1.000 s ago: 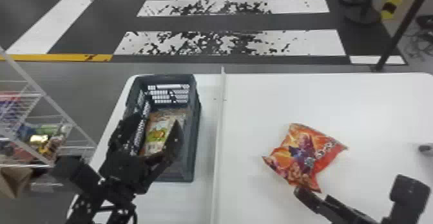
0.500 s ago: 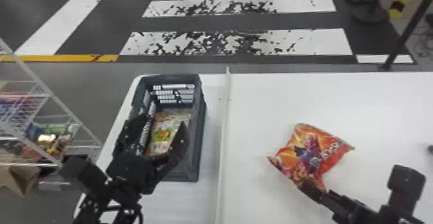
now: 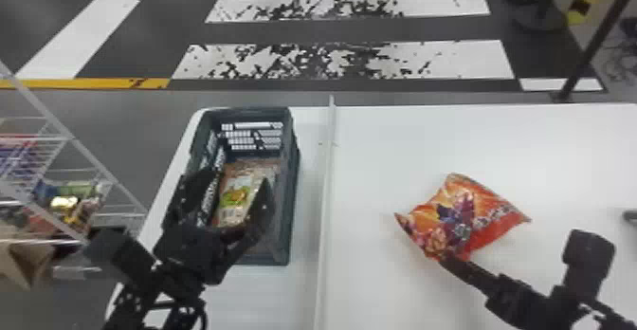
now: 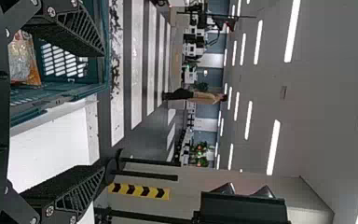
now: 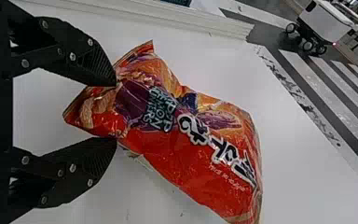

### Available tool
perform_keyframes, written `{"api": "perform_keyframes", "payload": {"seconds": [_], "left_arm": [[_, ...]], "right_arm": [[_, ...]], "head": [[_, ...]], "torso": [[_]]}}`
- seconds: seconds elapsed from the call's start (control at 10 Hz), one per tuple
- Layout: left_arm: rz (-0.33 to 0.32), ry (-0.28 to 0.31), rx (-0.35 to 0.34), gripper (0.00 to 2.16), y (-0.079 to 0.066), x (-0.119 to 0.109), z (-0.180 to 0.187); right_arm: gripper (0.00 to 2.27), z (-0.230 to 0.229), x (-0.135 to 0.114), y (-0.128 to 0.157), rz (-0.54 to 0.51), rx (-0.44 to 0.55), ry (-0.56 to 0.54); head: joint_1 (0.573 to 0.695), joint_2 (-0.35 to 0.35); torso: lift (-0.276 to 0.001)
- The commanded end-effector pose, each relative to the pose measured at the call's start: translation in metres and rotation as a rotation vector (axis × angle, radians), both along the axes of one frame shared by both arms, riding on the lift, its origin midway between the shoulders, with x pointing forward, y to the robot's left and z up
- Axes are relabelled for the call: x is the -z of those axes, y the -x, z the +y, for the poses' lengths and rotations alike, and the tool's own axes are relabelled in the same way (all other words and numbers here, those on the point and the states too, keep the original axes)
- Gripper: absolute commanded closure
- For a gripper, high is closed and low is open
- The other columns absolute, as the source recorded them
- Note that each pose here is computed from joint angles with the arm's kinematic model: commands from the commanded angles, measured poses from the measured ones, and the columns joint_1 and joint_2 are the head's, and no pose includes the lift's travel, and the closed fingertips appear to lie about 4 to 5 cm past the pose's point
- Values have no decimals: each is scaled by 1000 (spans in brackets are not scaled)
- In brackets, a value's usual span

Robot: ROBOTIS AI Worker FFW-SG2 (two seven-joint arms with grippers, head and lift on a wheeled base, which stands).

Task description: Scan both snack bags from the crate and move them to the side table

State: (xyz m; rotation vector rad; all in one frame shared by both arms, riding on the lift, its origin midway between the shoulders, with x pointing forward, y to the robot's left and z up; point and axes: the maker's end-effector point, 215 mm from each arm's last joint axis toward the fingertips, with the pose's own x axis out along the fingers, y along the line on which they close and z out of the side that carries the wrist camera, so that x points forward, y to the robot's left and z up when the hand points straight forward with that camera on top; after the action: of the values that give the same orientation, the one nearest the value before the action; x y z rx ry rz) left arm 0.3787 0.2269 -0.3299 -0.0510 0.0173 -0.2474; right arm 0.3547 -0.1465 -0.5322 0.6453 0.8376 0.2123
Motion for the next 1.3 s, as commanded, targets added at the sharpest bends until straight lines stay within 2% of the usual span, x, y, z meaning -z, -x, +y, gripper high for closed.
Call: {"api": "perform_keyframes", "payload": {"seconds": [0.0, 0.2, 0.3, 0.4, 0.6, 0.8, 1.0, 1.2], "left_arm": [[3, 1, 0, 147, 0, 2, 0], [6, 1, -1, 147, 0, 3, 1], [6, 1, -1, 147, 0, 3, 1], [9, 1, -1, 147, 0, 4, 1], [4, 4, 2, 147, 0, 2, 1], [7, 5, 1, 147, 0, 3, 2], [9, 4, 2, 147, 0, 4, 2], [8, 2, 0, 147, 0, 4, 4]], "right_arm": [[2250, -9, 4, 2, 20, 14, 8], [2250, -21, -1, 0, 9, 34, -10], [2250, -32, -13, -7, -25, 43, 18], [2250, -52, -25, -15, -66, 47, 111], [2253, -89, -42, -35, -115, 82, 227], [2253, -142, -63, -53, -178, 34, 503], [2250, -169, -84, -66, -269, -92, 823], [2253, -168, -99, -71, -377, -267, 1145]], "head": [[695, 131], [695, 110], [695, 106], [695, 94], [695, 38], [695, -14], [695, -91], [695, -121]], "torso": [[-75], [-75], [-75], [-75], [-75], [-75], [-75], [-75]]}}
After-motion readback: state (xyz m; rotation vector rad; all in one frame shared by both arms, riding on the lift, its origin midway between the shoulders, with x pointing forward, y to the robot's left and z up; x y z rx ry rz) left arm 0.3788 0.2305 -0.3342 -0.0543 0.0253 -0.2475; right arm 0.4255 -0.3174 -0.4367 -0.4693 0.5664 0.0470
